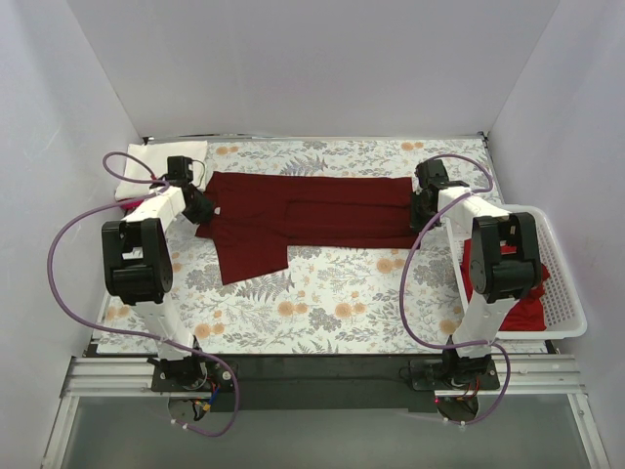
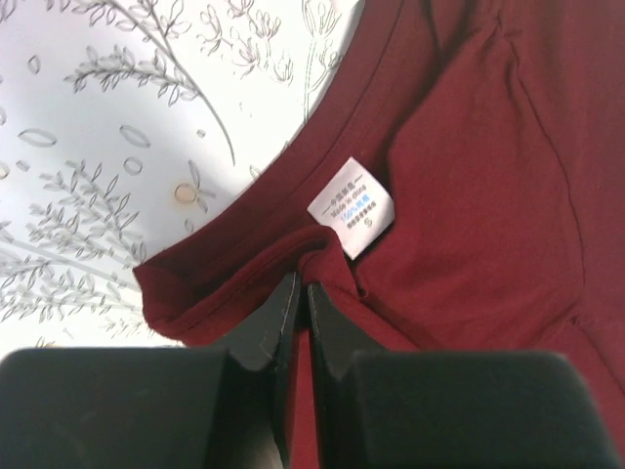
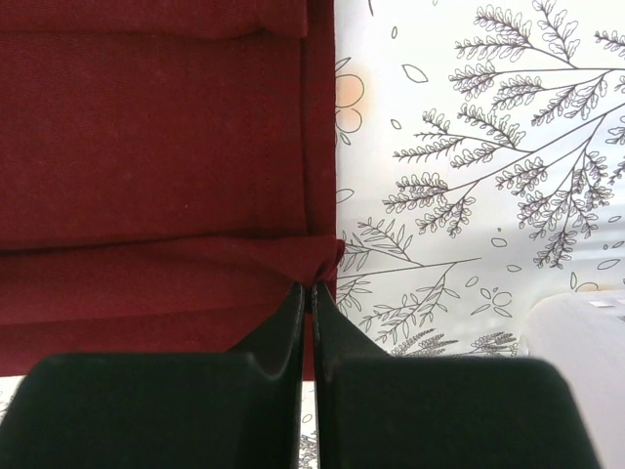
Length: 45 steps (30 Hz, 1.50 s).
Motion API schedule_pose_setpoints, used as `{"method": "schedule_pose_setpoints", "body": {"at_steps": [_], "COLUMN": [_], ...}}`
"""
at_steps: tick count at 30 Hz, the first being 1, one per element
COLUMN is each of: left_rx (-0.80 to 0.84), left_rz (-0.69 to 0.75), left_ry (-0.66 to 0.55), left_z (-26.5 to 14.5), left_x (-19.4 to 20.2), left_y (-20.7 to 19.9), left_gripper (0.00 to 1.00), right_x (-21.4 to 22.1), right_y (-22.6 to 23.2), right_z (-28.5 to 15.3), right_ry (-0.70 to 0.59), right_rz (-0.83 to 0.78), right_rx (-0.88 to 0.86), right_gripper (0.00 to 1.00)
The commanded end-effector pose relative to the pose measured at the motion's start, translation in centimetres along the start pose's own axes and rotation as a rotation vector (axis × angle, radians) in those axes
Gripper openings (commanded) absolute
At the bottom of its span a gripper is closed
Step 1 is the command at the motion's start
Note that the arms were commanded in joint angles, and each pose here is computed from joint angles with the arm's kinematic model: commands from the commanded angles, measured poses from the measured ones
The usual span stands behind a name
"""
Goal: Fold and stack the t-shirts
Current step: Fold the tshirt
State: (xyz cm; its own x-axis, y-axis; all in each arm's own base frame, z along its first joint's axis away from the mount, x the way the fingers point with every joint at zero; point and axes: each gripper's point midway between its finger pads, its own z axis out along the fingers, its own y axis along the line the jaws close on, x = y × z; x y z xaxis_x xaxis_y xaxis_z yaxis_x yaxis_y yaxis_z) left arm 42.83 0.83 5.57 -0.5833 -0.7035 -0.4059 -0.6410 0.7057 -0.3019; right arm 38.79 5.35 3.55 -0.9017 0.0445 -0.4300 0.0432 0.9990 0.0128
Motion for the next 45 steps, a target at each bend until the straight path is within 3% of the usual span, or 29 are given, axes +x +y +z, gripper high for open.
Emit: {"method": "schedule_pose_setpoints", "body": {"at_steps": [1, 5, 11, 12, 14, 18, 22, 30, 39, 45], "left_rx": [-0.01, -0.032, -0.001, 0.008, 0.022, 0.032, 0.034, 0.025, -0.042, -0.108], "left_rz": [0.003, 0.005, 0.007, 0.011, 0.014, 0.049, 0.121, 0.278, 0.388, 0.405], "left_ry": [-0.075, -0.07, -0.138, -0.153, -0.199, -0.235, -0.212, -0.057, 0.081, 0.123], "left_z": [0.6, 1.2, -1.6, -2.4, -4.7, -7.9, -10.3, -10.8, -8.1, -6.4], "left_x": [-2.4, -1.8, -3.5, -3.7, -4.5, -3.9, -0.4, 10.7, 17.2, 19.6], "left_y": [-0.4, 0.4, -0.4, -0.6, -1.0, -1.3, -1.0, 1.1, 2.1, 3.8], "left_gripper": [0.05, 0.1, 0.25, 0.29, 0.37, 0.64, 0.76, 0.76, 0.6, 0.56], "right_x": [-1.1, -1.3, -3.1, -3.6, -4.1, -4.2, -1.4, 3.3, 8.4, 10.1], "right_y": [-0.8, -0.4, 1.2, 1.4, 1.9, 2.9, 4.0, 5.4, 6.1, 6.2], "right_z": [0.4, 0.5, -2.2, -3.5, -5.0, -9.5, -11.6, -14.6, -13.4, -12.6], "right_ry": [-0.034, -0.038, -0.099, -0.13, -0.158, -0.247, -0.252, -0.297, -0.235, -0.218], "right_rz": [0.004, 0.004, 0.004, 0.008, 0.009, 0.002, 0.017, -0.021, -0.048, -0.061], "right_rx": [0.036, 0.014, -0.078, -0.094, -0.131, -0.219, -0.309, -0.405, -0.469, -0.488], "right_gripper": [0.04, 0.1, 0.41, 0.49, 0.56, 0.74, 0.8, 0.86, 0.86, 0.86]}}
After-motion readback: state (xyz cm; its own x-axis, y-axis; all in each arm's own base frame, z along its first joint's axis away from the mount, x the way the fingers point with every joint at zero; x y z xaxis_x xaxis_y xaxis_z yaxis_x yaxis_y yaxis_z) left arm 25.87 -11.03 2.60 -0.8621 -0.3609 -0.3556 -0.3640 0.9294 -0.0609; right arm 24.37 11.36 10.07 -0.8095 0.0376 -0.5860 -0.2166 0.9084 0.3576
